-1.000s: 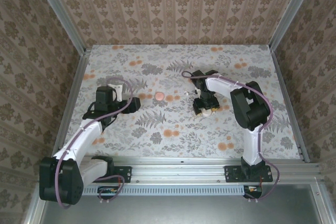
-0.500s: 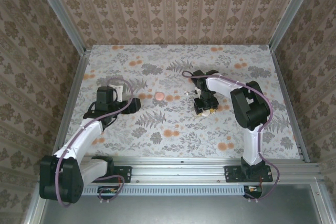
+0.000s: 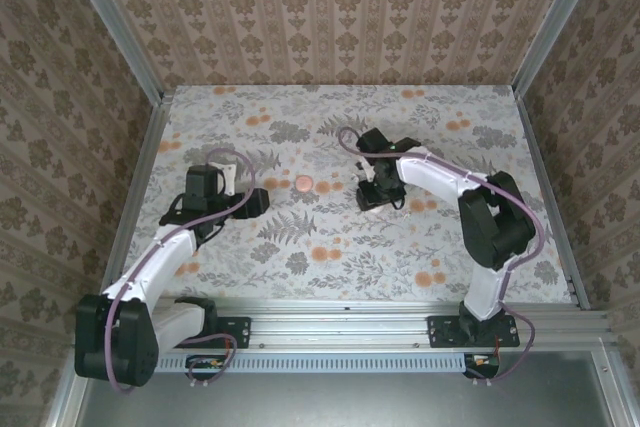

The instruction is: Insert wireless bluetooth earbuds into charging case

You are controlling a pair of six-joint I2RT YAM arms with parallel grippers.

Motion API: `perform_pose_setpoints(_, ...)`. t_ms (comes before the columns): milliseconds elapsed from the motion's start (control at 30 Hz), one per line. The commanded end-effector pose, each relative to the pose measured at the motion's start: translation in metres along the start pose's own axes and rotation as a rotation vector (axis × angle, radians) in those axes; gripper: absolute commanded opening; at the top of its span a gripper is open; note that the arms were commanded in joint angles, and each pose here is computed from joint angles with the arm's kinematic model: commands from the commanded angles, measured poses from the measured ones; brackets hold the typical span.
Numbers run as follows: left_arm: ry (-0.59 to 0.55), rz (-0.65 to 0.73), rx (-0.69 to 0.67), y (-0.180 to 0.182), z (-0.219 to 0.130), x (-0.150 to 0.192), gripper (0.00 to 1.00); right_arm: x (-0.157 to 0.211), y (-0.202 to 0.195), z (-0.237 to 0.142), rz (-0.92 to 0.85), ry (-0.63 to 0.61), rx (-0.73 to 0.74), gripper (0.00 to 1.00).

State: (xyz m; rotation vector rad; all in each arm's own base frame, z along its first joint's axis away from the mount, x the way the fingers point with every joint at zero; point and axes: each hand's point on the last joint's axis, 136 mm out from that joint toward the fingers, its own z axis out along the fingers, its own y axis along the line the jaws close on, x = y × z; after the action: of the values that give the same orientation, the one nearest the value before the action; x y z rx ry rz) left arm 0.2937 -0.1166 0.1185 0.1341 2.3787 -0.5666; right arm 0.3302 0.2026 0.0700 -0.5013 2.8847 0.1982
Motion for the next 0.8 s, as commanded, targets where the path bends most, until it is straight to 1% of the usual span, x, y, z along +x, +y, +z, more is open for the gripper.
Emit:
perform_pose_setpoints(0,0.051,-0.046,0.043,-0.012,-0.004,-0.003,0.86,-0.038,0.051,-0.023,-0.170,-0.221,-0.108,0.43)
perform_pose_setpoints(33,0.062,-0.059,0.052,-0.014,-0.003,-0.002,0.85,-0.041,0.060,-0.027,-0.212,-0.248,-0.115,0.43)
perform_pose_setpoints(100,0.080,-0.088,0.081,-0.020,-0.004,-0.001,0.83,-0.055,0.091,-0.038,-0.338,-0.355,-0.148,0.42)
perform_pose_setpoints(200,0.100,-0.128,0.110,-0.027,-0.007,0.000,0.82,-0.062,0.123,-0.047,-0.489,-0.451,-0.167,0.42)
perform_pose_setpoints(267,0.120,-0.155,0.130,-0.032,-0.011,0.002,0.80,-0.067,0.140,-0.053,-0.559,-0.522,-0.187,0.42)
perform_pose_setpoints(400,0.155,-0.198,0.183,-0.044,-0.018,0.003,0.76,-0.075,0.162,-0.065,-0.594,-0.644,-0.278,0.42)
perform_pose_setpoints(500,0.169,-0.209,0.218,-0.051,-0.022,0.005,0.73,-0.079,0.172,-0.075,-0.595,-0.707,-0.301,0.42)
perform_pose_setpoints(767,0.170,-0.228,0.269,-0.064,-0.035,-0.001,0.71,-0.081,0.187,-0.095,-0.649,-0.819,-0.344,0.42)
